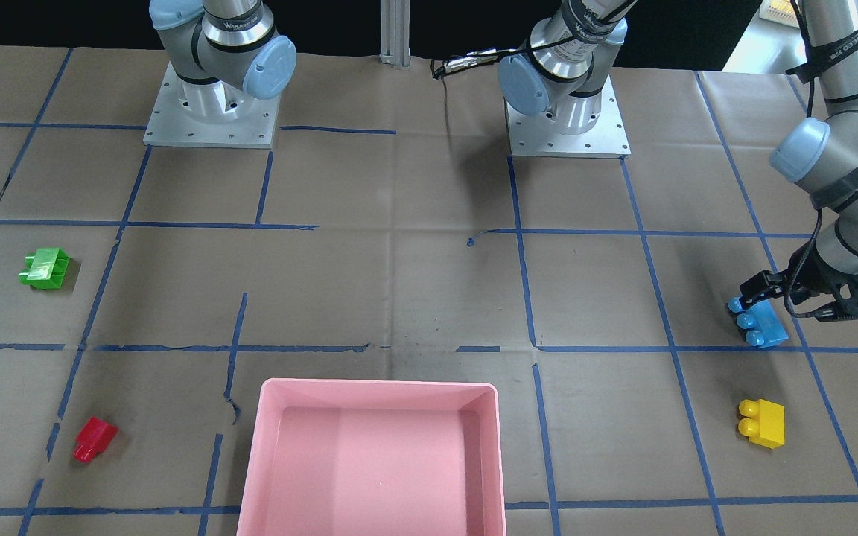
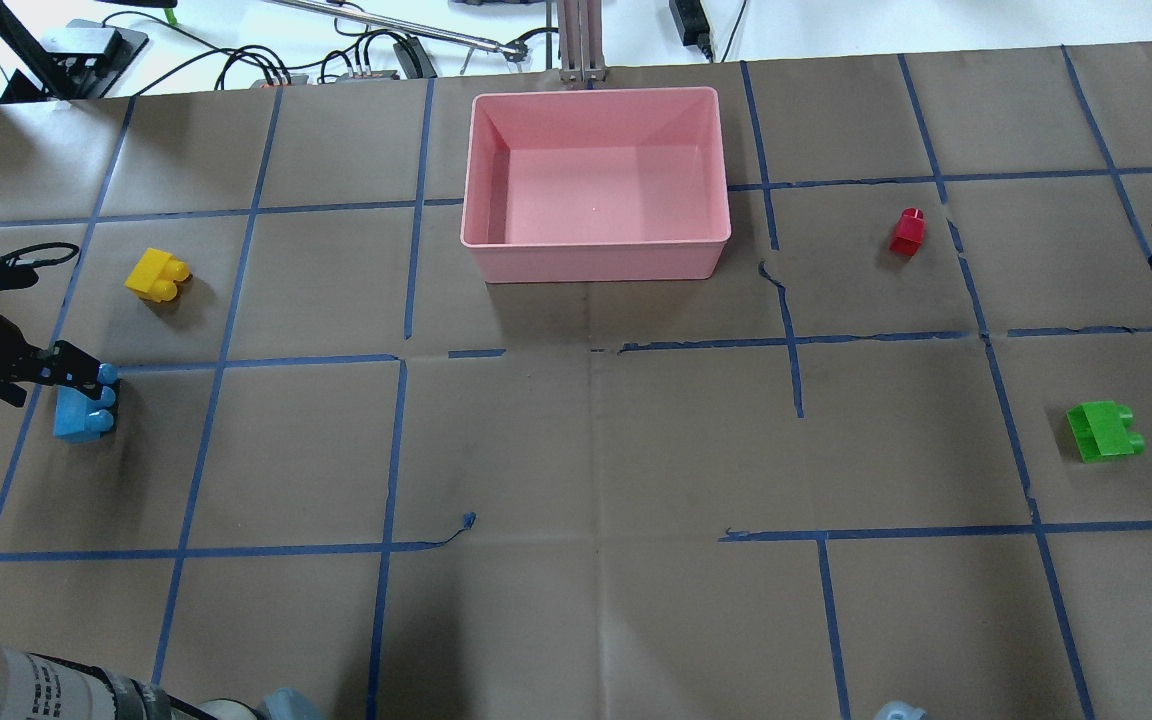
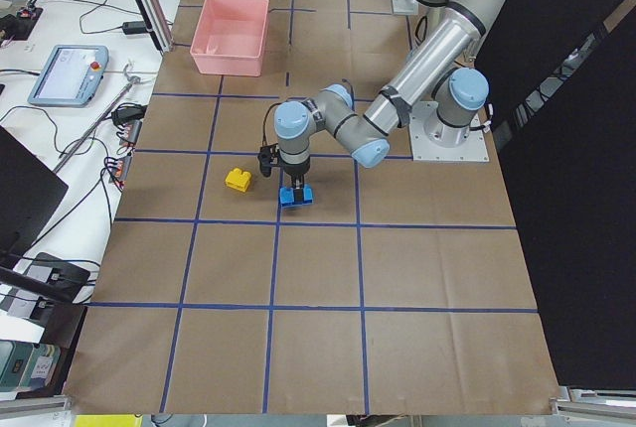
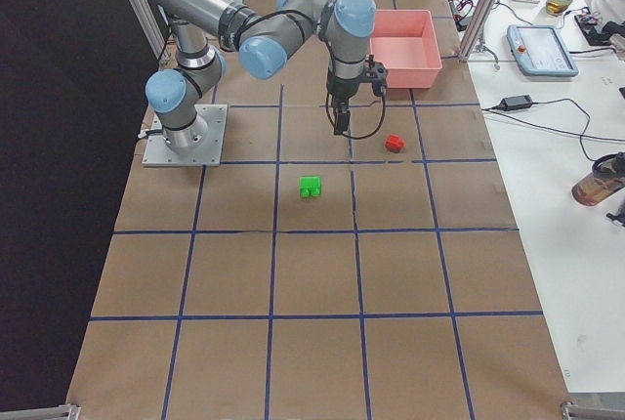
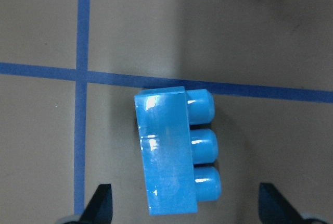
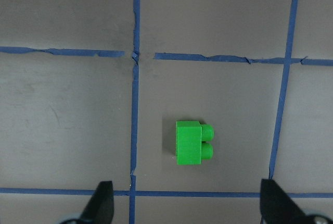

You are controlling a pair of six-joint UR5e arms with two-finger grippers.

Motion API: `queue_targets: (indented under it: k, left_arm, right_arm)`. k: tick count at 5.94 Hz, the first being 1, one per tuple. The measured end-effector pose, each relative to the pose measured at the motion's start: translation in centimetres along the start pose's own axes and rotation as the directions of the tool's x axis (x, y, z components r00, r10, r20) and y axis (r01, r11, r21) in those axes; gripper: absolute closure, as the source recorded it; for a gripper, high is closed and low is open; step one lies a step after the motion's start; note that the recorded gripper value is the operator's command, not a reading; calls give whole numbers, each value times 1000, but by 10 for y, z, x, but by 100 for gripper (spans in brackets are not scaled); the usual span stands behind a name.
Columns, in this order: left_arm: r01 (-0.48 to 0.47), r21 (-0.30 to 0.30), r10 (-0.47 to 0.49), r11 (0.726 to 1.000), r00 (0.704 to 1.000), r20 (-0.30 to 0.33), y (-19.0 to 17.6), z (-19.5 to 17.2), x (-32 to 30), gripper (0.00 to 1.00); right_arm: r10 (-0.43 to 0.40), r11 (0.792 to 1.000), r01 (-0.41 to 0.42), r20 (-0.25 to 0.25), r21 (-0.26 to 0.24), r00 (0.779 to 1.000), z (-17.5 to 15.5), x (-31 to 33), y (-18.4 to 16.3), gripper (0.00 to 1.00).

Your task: Put all blocks into box

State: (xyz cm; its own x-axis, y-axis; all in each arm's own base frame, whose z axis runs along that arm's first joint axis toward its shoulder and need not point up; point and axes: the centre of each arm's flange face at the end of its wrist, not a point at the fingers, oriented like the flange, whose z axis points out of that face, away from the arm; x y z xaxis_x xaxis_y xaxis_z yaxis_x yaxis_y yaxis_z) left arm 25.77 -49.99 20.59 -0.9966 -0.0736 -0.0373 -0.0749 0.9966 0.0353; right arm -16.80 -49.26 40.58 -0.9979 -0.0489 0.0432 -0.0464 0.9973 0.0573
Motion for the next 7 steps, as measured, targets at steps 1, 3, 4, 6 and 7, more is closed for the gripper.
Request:
queue_targets:
  k: [1, 3, 4, 6, 7]
  left_arm:
    - [-4, -3, 4, 1000, 1000, -7, -1, 8, -2, 1]
    - [-12, -18, 12, 1000, 1000, -21, -1, 19, 1, 1]
    - [-16, -27, 16, 1000, 1000, -23, -3, 24, 0, 1]
    - [-30, -36, 29, 999, 999, -28, -5, 31, -2, 7]
    - [-35, -41, 34, 999, 999, -33, -5, 35, -2, 25]
  right_arm:
    - [3, 1000, -3, -19, -4, 1000, 35, 7, 1, 0]
    - [2, 1000, -3, -12, -14, 1000, 106, 22, 4, 0]
    - [6, 1000, -6, -1, -25, 1000, 140, 27, 7, 0]
    - [12, 998, -10, 29, -67, 1000, 189, 27, 17, 0]
    - [14, 996, -10, 45, -92, 999, 206, 25, 21, 0]
